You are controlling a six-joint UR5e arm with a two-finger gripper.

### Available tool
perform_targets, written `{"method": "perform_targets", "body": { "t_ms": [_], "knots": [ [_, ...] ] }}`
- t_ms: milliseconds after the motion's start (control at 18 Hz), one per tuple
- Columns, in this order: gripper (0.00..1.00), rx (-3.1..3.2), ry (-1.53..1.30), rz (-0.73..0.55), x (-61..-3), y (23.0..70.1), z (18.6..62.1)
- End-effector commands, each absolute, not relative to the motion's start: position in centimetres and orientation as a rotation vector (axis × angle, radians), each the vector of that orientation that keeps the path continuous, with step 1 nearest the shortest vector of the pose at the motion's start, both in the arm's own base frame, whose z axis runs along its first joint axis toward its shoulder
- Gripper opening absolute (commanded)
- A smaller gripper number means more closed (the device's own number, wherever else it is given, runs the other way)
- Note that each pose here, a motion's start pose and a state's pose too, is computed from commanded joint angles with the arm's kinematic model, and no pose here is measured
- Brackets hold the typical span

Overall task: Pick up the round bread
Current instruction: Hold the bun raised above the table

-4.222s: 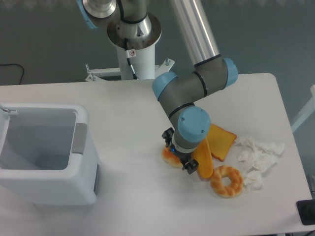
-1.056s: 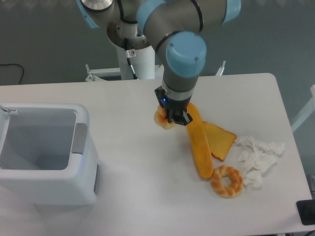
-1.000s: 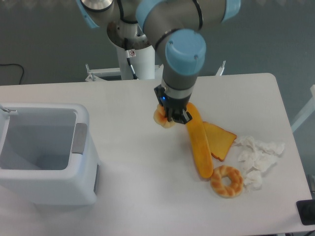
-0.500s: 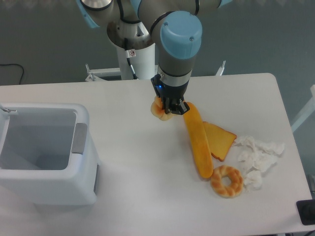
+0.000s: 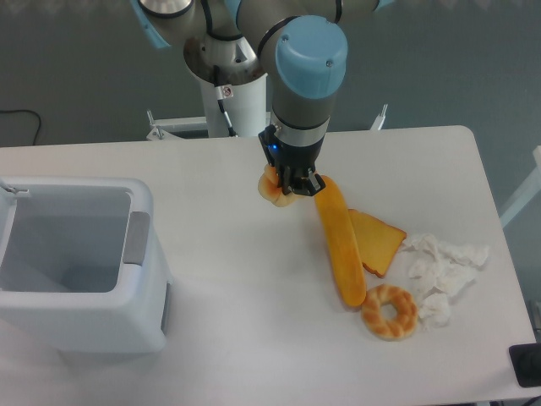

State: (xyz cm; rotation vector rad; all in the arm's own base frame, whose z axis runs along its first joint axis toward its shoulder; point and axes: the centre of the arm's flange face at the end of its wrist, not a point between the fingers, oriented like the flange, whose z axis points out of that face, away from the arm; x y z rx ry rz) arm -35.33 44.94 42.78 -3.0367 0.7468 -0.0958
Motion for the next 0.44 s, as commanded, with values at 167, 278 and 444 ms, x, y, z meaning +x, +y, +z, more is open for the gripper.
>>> {"method": "perform_targets", "body": {
  "t_ms": [167, 278, 444],
  "knots": [
    [0.0, -3.035, 0.746, -0.095, -35.33, 44.97, 42.8],
    [0.0, -3.033, 0.746, -0.095, -35.32, 44.98, 42.8],
    [0.0, -3.033, 0.746, -0.095, -35.28, 44.94, 42.87]
  ]
}}
